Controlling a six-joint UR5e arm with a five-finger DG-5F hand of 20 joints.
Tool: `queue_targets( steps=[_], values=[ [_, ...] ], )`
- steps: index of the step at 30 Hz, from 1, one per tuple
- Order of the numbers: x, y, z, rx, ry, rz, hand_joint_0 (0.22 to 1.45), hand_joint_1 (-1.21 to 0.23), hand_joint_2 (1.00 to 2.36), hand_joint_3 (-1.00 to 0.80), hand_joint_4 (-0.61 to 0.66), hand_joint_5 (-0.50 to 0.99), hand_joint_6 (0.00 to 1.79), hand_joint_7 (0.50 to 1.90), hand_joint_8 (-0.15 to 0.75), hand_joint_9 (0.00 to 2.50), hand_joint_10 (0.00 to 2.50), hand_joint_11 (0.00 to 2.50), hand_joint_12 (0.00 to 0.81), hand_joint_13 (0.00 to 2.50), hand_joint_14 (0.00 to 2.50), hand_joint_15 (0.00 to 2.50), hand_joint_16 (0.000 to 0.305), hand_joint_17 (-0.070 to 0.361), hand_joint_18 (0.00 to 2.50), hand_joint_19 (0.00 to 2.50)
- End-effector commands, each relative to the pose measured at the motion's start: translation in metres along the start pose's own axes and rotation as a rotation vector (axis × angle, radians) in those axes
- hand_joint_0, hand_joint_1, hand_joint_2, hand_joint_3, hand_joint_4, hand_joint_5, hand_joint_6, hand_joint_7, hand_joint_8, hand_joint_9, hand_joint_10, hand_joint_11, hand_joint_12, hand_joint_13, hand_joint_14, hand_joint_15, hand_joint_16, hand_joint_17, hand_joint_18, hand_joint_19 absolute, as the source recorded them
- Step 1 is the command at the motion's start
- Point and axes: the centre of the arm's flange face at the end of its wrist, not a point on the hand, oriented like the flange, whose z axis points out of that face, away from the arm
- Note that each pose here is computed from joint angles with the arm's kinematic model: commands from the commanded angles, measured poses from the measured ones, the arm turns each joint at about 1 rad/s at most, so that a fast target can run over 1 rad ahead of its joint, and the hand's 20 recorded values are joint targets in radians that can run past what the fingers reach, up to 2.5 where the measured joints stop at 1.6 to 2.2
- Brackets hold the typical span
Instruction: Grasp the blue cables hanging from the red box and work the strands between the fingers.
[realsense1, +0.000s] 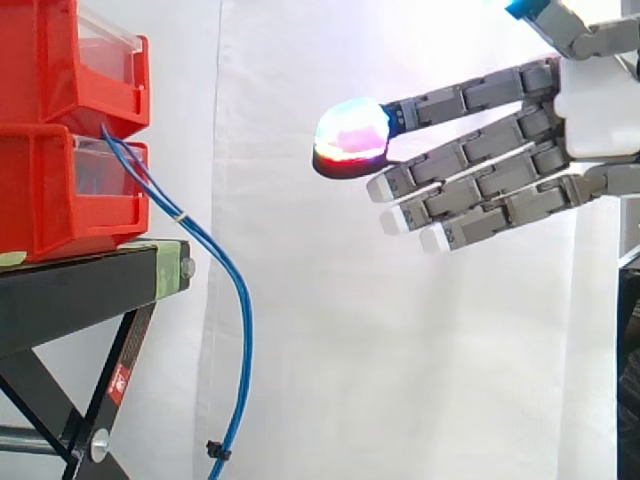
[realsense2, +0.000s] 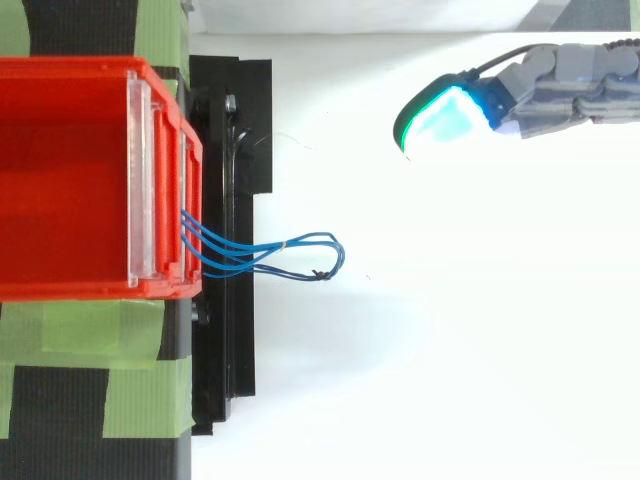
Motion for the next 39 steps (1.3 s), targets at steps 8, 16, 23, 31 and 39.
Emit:
queue_targets(
  steps=[8,16,23,31,39],
  values=[
    [0.015,-0.028,-0.003,-0.027,-0.059,0.006,0.70,-0.28,1.00,-1.00,0.14,-0.48,0.01,0.68,0.281,0.00,0.00,0.15,0.337,0.00,0.00,0.21,0.063,0.142,0.00,0.27],
    [0.031,-0.059,0.013,-0.010,-0.040,0.040,0.70,-0.28,1.00,-1.00,0.14,-0.48,0.01,0.68,0.282,0.00,0.00,0.15,0.338,0.00,0.01,0.22,0.063,0.143,0.00,0.27],
    [0.041,-0.069,0.025,-0.039,-0.076,0.005,0.71,-0.28,1.00,-1.00,0.14,-0.48,0.01,0.69,0.282,0.00,0.00,0.17,0.337,0.00,0.00,0.21,0.063,0.142,0.00,0.28],
    [0.062,-0.114,0.048,-0.074,-0.062,0.089,0.71,-0.28,1.00,-1.00,0.15,-0.48,0.01,0.69,0.283,0.00,0.00,0.17,0.337,0.00,0.00,0.22,0.063,0.143,0.00,0.28],
    [0.082,-0.138,0.067,-0.117,-0.060,0.106,0.71,-0.29,1.00,-1.00,0.15,-0.48,0.01,0.69,0.285,0.00,0.00,0.17,0.337,0.00,0.00,0.22,0.064,0.143,0.00,0.29]
  ],
)
